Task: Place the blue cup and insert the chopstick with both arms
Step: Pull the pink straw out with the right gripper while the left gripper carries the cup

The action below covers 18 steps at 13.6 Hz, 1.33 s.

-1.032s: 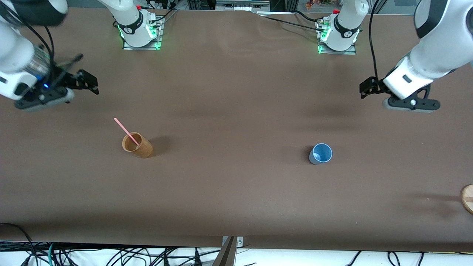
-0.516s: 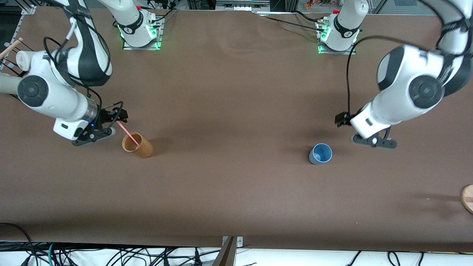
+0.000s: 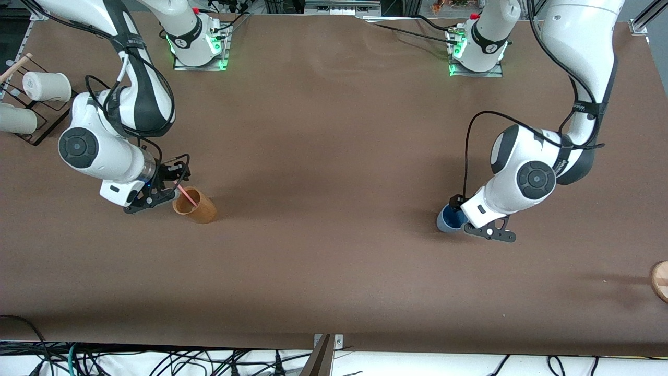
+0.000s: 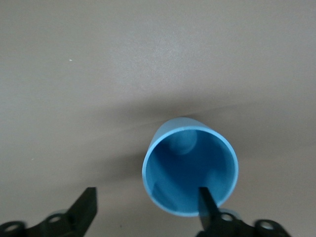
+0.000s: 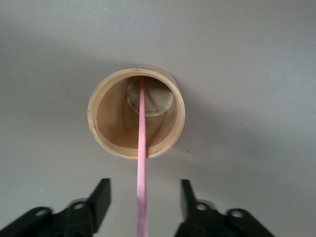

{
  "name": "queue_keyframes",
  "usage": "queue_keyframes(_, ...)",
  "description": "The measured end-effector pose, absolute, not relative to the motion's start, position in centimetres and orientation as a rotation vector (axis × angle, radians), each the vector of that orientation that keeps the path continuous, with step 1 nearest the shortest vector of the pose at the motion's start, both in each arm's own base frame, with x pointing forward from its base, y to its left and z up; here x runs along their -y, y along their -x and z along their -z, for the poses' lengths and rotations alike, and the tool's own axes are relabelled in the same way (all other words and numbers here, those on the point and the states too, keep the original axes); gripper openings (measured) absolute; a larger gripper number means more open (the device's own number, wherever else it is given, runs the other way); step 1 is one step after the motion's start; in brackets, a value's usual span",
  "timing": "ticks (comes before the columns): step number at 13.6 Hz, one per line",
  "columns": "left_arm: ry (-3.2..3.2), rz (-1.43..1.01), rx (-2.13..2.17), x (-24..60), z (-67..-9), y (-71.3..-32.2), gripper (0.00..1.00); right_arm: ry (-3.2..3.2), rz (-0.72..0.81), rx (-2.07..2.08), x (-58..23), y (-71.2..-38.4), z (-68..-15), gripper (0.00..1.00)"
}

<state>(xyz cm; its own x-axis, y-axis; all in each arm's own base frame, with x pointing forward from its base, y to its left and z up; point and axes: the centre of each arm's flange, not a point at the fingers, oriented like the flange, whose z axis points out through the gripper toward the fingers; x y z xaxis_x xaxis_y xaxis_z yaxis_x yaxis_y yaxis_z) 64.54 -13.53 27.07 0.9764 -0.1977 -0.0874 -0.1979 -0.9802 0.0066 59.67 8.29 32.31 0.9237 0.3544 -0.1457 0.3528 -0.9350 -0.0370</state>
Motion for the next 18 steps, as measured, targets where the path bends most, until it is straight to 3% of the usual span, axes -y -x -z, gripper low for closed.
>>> queue_keyframes(4, 3.127, -0.142, -0.307, 13.4, -24.6, -64.7, 0.36, 3.071, -0.24, 0.565, -8.3, -59.6, -32.2, 0.15)
queue_keyframes(5, 3.128, -0.147, -0.308, 13.4, -24.2, -64.7, 0.27, 3.071, -0.239, 0.565, -8.3, -59.6, -32.2, 0.09)
queue_keyframes(7, 3.13, -0.143, -0.313, 13.6, -24.1, -64.7, 0.05, 3.071, -0.231, 0.565, -8.3, -59.6, -32.5, 0.09)
queue_keyframes(12, 3.21, -0.144, -0.273, 23.7, -28.1, -62.8, 0.05, 3.056, -0.269, 0.591, -9.4, -59.7, -37.3, 0.09)
queue_keyframes(18, 3.229, -0.286, -0.025, 41.3, -29.2, -52.4, 0.06, 3.03, -0.353, 0.641, -10.7, -57.1, -49.8, 0.09)
